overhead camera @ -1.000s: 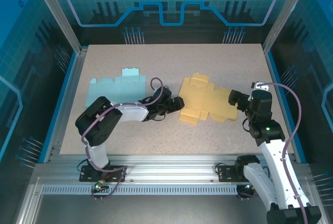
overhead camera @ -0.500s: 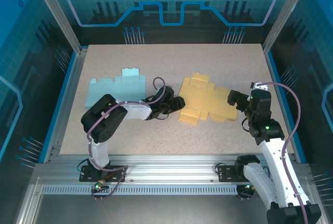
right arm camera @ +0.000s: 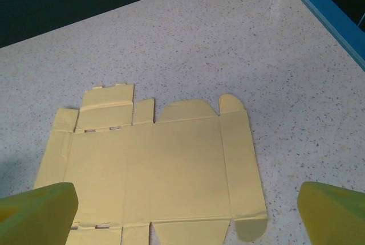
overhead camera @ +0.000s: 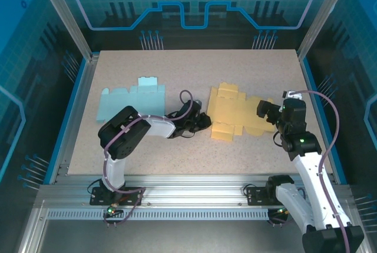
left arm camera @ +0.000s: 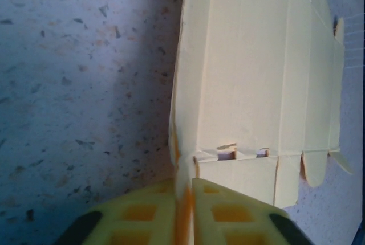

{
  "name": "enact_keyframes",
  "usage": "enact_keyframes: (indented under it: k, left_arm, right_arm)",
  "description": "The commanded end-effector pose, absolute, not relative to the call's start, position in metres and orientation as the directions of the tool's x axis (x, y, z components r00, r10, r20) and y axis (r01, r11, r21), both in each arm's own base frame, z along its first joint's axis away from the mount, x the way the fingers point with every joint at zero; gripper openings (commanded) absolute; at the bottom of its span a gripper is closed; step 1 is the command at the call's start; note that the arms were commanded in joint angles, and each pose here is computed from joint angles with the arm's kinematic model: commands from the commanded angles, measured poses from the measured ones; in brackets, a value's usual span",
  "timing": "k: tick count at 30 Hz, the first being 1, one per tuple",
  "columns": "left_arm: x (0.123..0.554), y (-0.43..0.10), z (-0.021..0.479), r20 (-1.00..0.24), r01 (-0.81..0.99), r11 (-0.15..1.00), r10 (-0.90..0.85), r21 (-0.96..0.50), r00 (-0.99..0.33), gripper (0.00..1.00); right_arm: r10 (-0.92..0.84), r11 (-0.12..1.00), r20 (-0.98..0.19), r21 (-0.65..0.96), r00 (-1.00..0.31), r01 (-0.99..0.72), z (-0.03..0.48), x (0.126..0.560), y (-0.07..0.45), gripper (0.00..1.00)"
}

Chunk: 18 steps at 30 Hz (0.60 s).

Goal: Fold the paper box

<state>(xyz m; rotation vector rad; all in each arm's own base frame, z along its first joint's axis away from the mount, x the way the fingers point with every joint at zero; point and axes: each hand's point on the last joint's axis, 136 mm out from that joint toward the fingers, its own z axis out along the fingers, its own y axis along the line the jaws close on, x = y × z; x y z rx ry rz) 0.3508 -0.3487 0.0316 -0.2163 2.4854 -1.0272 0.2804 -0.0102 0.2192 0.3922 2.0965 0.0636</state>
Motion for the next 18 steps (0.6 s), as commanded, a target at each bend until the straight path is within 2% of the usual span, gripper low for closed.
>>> enact_keyframes:
  k: [1,2,10,15,18]
  left_arm:
    - [0.361,-0.357,0.066,-0.473,0.19,0.704,-0.23,-0.684,-0.851,0.04]
    - [0.364,-0.358,0.077,-0.518,0.243,0.708,-0.199,-0.663,-0.832,0.0]
    - [0.37,-0.337,0.161,-0.788,0.619,0.671,0.084,-0.408,-0.61,0.0]
    - [0.359,-0.308,0.197,-0.846,0.775,0.603,0.3,-0.19,-0.441,0.0]
    - [0.349,-0.295,0.214,-0.846,0.847,0.524,0.41,-0.088,-0.341,0.0]
  right_arm:
    - [0.314,0.945,-0.827,0.227,-0.467,0.234,0.236,0.281,-0.007,1.0]
    - [0.314,0.946,-0.826,0.228,-0.469,0.231,0.237,0.28,-0.007,1.0]
    - [0.289,0.957,-0.831,0.261,-0.476,0.125,0.252,0.28,0.011,1.0]
    - [0.246,0.957,-0.835,0.289,-0.492,-0.011,0.264,0.285,0.034,1.0]
    - [0.198,0.94,-0.846,0.307,-0.495,-0.147,0.273,0.289,0.056,1.0]
